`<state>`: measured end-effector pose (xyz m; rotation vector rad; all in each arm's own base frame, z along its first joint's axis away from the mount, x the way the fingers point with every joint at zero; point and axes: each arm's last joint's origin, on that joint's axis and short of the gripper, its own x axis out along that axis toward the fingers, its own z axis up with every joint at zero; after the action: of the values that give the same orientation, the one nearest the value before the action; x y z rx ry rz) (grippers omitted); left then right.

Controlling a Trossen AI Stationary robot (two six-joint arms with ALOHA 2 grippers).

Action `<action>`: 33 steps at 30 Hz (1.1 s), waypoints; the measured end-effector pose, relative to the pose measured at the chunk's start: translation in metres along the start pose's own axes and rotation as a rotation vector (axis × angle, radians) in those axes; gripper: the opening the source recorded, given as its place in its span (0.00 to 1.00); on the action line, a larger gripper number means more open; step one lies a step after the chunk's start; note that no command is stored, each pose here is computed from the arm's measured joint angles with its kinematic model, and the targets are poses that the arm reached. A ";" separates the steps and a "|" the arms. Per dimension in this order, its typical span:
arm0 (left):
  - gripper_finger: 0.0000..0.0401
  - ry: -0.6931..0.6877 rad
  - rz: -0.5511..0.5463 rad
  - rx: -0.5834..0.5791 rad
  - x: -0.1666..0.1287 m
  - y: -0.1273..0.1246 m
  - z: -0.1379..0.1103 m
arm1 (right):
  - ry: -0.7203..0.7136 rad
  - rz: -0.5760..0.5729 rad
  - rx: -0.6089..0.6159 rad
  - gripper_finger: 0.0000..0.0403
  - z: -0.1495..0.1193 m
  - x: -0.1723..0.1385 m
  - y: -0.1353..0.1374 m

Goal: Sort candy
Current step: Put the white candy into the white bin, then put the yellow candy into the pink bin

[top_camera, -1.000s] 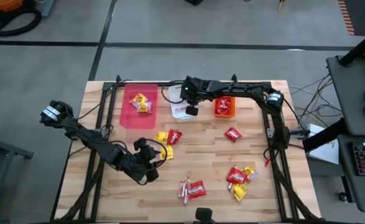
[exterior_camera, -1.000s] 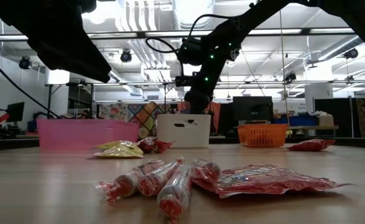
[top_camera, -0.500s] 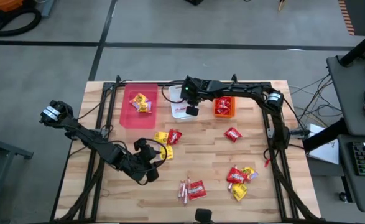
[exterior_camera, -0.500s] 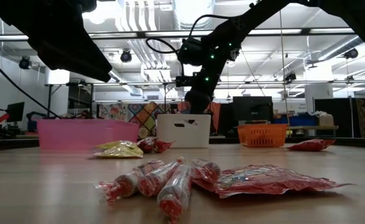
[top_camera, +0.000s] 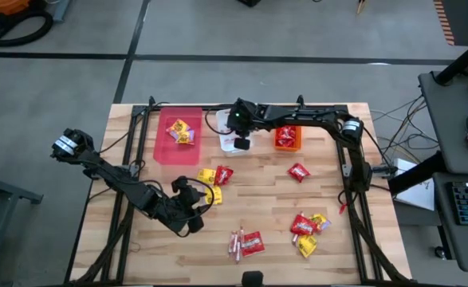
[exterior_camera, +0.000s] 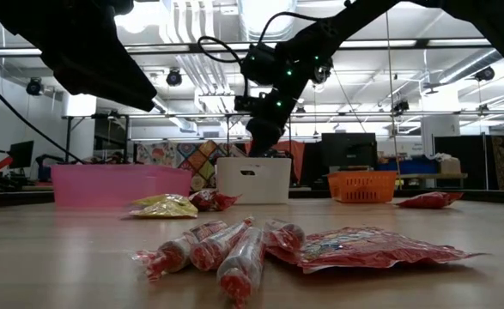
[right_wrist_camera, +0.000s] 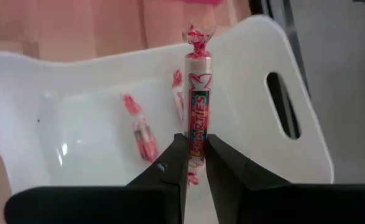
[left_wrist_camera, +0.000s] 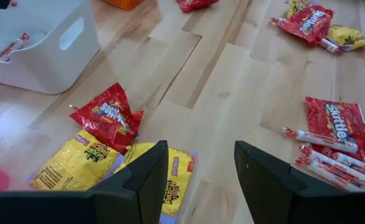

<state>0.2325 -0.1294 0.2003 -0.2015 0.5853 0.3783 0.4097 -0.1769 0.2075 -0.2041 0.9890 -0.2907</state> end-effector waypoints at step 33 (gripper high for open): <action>0.42 -0.021 0.018 0.007 0.000 0.000 0.001 | -0.013 -0.004 0.093 0.40 0.003 -0.004 -0.001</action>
<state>0.2329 -0.1287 0.2010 -0.1854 0.5676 0.3956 0.4096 -0.1761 0.2127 -0.1226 0.9603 -0.3379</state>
